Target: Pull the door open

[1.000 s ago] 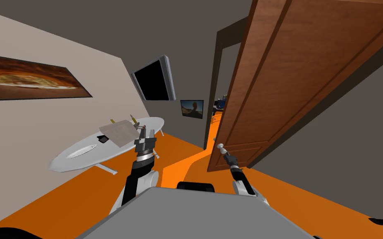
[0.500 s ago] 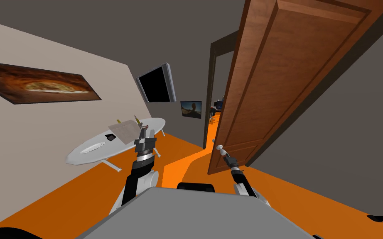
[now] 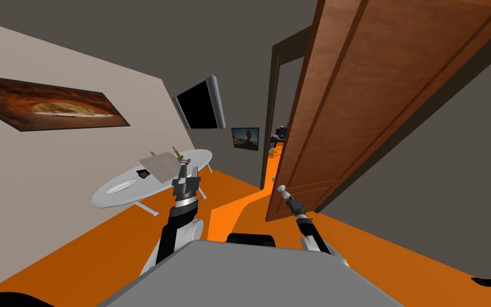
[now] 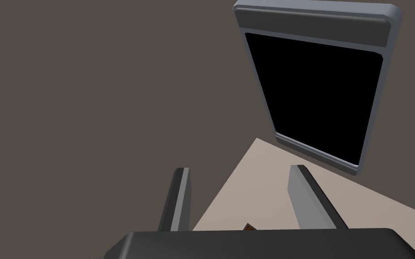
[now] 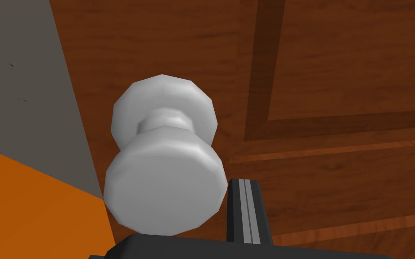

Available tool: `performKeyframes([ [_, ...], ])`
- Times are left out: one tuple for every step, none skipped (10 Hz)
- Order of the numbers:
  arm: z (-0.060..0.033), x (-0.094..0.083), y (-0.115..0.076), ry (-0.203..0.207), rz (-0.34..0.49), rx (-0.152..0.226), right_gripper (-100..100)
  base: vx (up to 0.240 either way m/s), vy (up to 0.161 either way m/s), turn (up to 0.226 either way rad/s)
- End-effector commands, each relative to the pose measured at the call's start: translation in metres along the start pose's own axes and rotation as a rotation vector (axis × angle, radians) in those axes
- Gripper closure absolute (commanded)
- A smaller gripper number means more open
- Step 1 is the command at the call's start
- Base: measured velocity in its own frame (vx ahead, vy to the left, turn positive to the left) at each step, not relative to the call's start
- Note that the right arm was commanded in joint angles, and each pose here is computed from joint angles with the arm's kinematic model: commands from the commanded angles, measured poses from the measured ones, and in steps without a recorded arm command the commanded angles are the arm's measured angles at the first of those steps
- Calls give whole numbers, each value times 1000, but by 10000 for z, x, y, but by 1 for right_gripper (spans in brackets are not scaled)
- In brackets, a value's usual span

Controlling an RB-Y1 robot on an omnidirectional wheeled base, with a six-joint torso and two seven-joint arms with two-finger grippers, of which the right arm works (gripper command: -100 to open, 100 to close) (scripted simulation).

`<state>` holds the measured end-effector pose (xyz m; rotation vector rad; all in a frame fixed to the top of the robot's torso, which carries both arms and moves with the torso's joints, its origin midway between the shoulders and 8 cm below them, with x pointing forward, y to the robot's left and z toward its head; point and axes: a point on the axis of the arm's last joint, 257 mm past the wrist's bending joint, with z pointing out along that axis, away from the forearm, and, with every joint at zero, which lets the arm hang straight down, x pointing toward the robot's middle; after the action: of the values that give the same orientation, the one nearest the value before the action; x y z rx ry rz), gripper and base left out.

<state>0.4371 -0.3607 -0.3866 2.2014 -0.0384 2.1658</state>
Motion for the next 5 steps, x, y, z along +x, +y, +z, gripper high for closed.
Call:
performKeyframes([
  [-11,-64,-220,2,13,37,-100,-53,-55,15],
  [-11,-64,-220,2,13,37,-100,-36,-20,18],
  [-25,-60,-253,6,14,48,-100,-48,-19,25],
  [-25,-60,-253,6,14,48,-100,-39,-28,10],
  [-39,-56,-284,9,15,60,-100,-46,-30,37],
])
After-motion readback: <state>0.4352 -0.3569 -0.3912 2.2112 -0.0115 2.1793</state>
